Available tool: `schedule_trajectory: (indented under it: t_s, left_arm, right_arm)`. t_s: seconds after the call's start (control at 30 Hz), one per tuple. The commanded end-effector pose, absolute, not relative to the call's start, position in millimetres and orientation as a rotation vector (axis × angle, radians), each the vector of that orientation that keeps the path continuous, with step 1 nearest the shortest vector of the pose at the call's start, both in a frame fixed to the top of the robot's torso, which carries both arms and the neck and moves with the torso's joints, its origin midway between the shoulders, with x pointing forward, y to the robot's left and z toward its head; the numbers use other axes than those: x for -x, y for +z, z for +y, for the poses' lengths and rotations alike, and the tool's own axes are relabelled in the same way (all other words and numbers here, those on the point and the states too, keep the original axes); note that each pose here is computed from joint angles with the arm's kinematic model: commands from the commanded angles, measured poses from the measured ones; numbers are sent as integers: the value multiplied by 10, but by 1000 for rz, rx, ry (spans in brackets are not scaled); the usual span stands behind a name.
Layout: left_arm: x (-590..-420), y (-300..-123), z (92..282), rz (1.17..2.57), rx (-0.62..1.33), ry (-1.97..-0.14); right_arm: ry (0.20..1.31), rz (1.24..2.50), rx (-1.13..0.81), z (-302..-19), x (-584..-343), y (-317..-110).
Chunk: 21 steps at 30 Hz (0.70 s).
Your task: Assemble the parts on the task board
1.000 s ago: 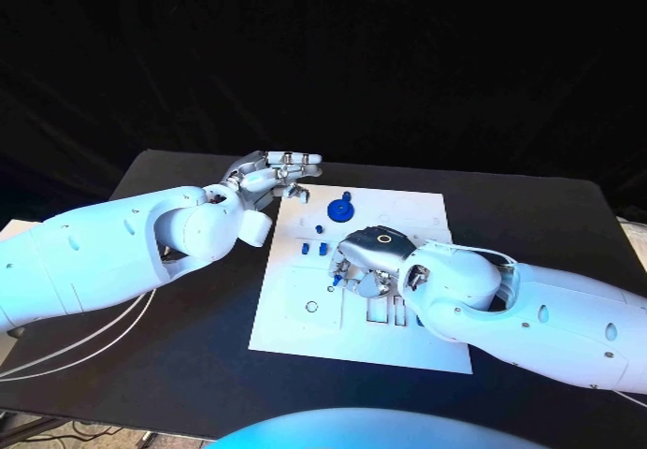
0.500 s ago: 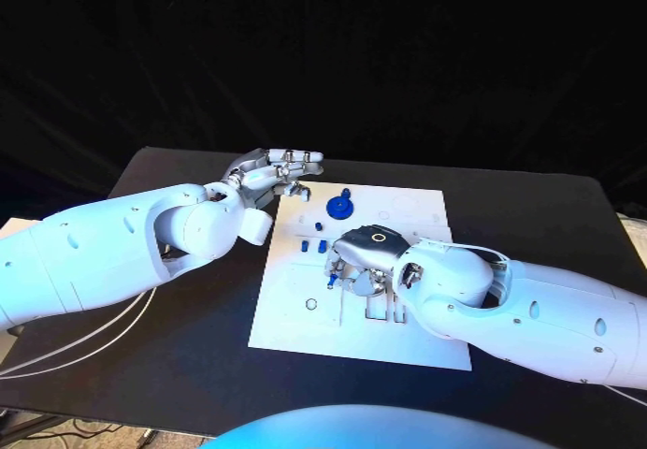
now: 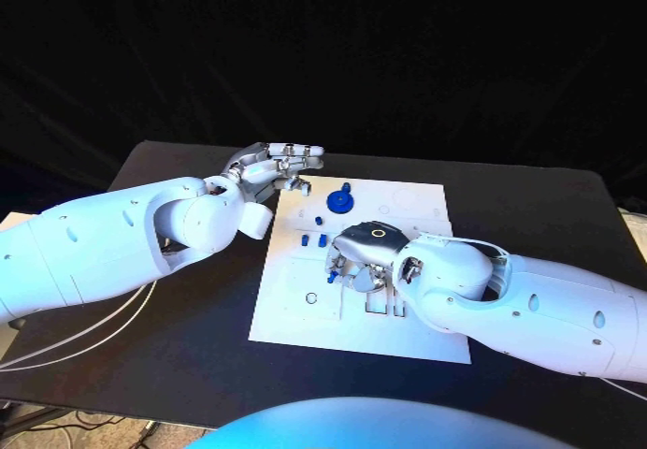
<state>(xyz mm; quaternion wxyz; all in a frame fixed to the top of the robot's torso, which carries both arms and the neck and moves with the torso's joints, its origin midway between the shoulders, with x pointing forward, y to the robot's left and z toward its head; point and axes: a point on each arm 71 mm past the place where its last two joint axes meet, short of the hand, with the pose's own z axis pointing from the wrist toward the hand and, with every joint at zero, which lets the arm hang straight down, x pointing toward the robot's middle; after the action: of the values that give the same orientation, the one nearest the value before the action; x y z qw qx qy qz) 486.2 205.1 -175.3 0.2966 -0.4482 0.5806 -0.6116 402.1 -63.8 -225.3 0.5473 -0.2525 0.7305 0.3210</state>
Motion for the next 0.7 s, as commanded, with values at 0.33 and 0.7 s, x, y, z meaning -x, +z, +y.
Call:
schedule_trajectory:
  t_s: [0.33, 0.7]
  left_arm:
    - [-4849, -1745, 2011, 1563, 1179, -1653]
    - [-4846, -1743, 2007, 1563, 1177, -1652]
  right_arm:
    - [741, 1765, 632, -586, -4025, -2332]
    - [733, 1801, 641, -565, -3993, -2383]
